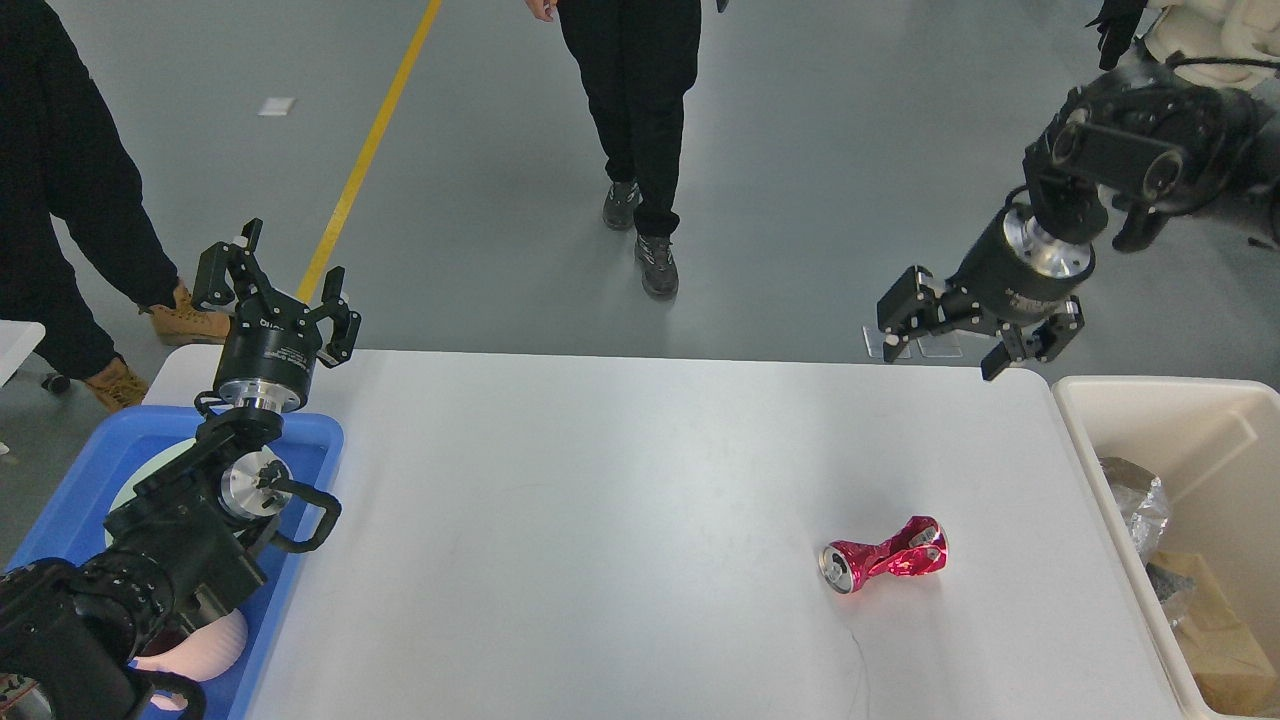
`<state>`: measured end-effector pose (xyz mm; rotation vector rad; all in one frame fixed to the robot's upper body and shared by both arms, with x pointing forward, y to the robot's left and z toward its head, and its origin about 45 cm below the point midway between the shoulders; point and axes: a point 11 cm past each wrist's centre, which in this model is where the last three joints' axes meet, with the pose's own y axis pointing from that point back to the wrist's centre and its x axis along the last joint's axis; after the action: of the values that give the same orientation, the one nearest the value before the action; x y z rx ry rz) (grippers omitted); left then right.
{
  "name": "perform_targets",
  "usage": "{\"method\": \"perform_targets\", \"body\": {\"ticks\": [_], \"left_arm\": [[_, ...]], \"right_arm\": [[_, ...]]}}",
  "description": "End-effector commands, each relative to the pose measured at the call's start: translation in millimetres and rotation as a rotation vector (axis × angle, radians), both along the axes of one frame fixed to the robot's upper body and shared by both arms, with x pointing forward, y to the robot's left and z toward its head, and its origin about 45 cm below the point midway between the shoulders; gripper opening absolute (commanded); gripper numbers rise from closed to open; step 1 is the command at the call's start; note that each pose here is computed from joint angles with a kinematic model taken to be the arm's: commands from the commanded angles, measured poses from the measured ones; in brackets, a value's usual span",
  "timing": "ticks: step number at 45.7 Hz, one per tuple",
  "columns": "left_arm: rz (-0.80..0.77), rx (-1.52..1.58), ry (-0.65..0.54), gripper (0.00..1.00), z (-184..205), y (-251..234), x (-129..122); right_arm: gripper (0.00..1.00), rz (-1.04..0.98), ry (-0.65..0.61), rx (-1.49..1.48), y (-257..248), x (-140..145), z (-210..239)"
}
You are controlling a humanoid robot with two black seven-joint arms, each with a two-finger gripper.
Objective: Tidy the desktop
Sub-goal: 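Raise the right gripper and bring it over the red can, then lower the right gripper and grasp the red can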
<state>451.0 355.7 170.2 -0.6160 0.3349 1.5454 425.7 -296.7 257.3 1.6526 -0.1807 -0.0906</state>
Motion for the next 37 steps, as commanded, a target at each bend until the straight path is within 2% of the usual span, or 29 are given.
{"method": "perform_targets", "body": {"ticks": [1, 9, 15, 24, 37], "left_arm": [[0.000, 0.001, 0.000, 0.96, 0, 0, 0], [0.000, 0.001, 0.000, 0.96, 0, 0, 0], [0.000, 0.001, 0.000, 0.96, 0, 0, 0], [0.000, 0.001, 0.000, 0.96, 0, 0, 0], [0.000, 0.001, 0.000, 0.96, 0, 0, 0]], "right_arm": [[1.00, -0.083, 0.117, 0.055, -13, -29, -52], [1.00, -0.172, 0.198, 0.111, -18, -58, -100], [1.00, -0.209, 0.143, 0.092, -29, -55, -113], [1.00, -0.348, 0.080, 0.121, -39, -65, -153], [1.00, -0.431, 0.043, 0.164, -36, -63, -164]]}}
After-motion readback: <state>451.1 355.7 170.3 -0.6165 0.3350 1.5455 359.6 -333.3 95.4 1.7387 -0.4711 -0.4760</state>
